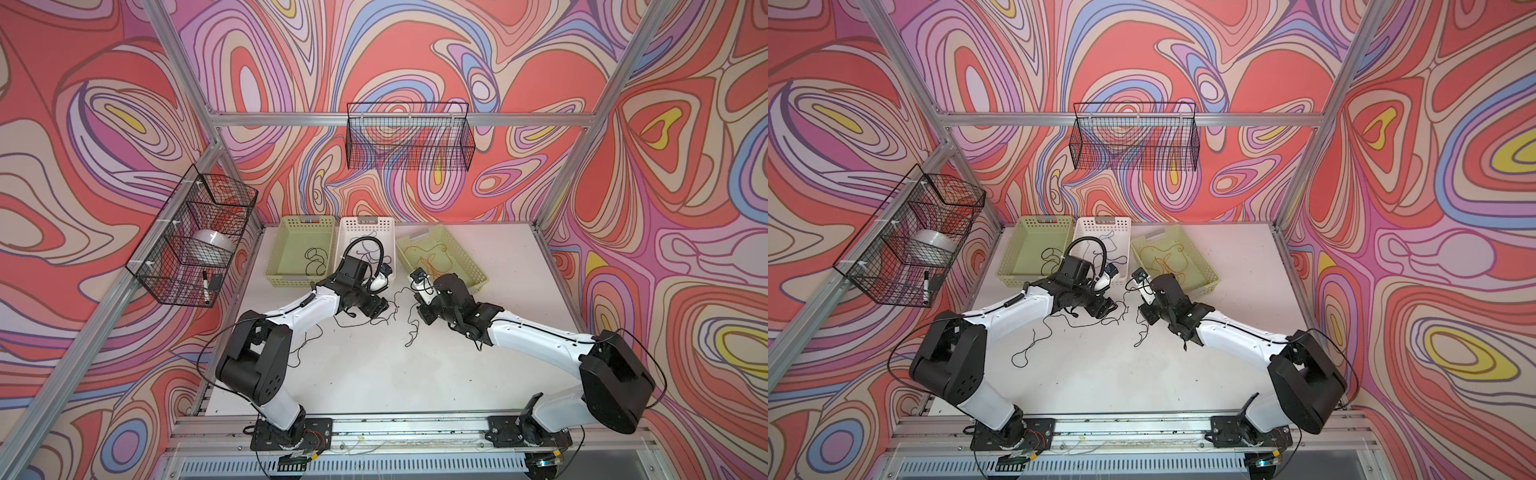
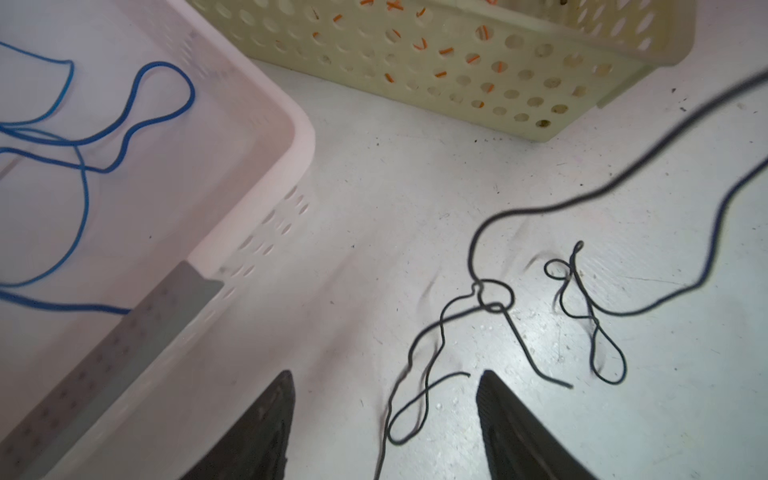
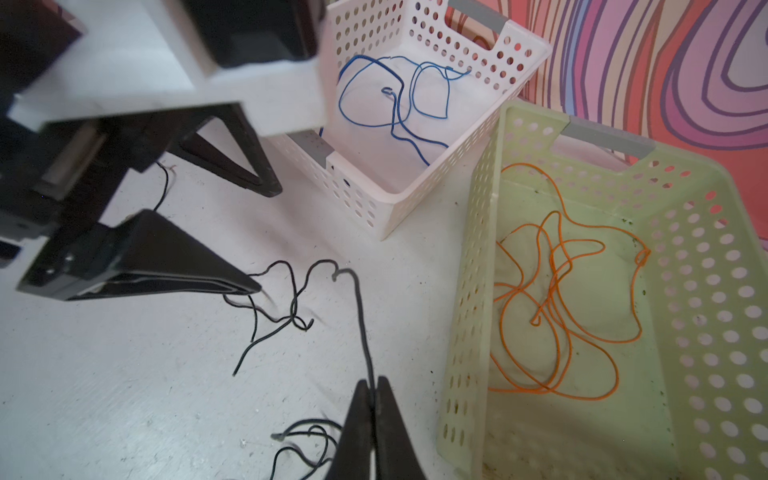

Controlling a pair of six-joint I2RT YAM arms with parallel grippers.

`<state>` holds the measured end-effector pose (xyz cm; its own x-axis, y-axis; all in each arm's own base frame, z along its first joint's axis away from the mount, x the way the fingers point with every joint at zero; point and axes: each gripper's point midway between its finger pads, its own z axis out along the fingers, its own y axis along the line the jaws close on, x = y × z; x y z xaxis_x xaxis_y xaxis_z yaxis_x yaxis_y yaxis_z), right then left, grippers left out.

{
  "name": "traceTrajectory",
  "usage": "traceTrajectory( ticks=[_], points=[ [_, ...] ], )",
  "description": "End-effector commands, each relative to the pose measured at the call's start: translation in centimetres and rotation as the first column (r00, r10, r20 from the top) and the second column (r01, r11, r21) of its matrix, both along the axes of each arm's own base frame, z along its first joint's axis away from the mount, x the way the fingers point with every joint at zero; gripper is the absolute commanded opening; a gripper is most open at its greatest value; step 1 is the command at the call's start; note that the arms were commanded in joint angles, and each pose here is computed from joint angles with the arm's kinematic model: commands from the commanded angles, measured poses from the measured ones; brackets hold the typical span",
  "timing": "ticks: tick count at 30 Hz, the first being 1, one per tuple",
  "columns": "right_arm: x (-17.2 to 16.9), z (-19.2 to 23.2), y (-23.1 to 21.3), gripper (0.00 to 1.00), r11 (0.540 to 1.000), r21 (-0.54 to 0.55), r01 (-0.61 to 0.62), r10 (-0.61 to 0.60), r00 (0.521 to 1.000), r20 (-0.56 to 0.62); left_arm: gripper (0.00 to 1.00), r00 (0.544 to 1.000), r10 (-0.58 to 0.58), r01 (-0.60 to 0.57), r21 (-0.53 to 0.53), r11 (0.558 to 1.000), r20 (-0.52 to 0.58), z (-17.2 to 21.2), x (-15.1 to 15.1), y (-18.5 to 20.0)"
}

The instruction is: Untangle the cables

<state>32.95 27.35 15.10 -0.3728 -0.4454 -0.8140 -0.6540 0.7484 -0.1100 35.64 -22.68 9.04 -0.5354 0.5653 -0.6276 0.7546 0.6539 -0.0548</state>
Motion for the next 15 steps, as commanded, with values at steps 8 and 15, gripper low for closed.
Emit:
traceTrajectory(
  ticks=[8,15],
  points=[
    [0.4,5.4,-0.3,0.00,0.996,0.080,0.036,-0.044,0.994,0.097,0.68,0.992,-0.121,0.122,0.018,0.992,-0.045,-0.6,1.1,-2.7],
    [0.2,6.4,-0.1,0.00,0.991,0.130,0.031,-0.045,0.993,0.105,0.38,0.979,-0.194,0.198,0.054,0.979,-0.065,-1.3,0.5,-4.0]
  ],
)
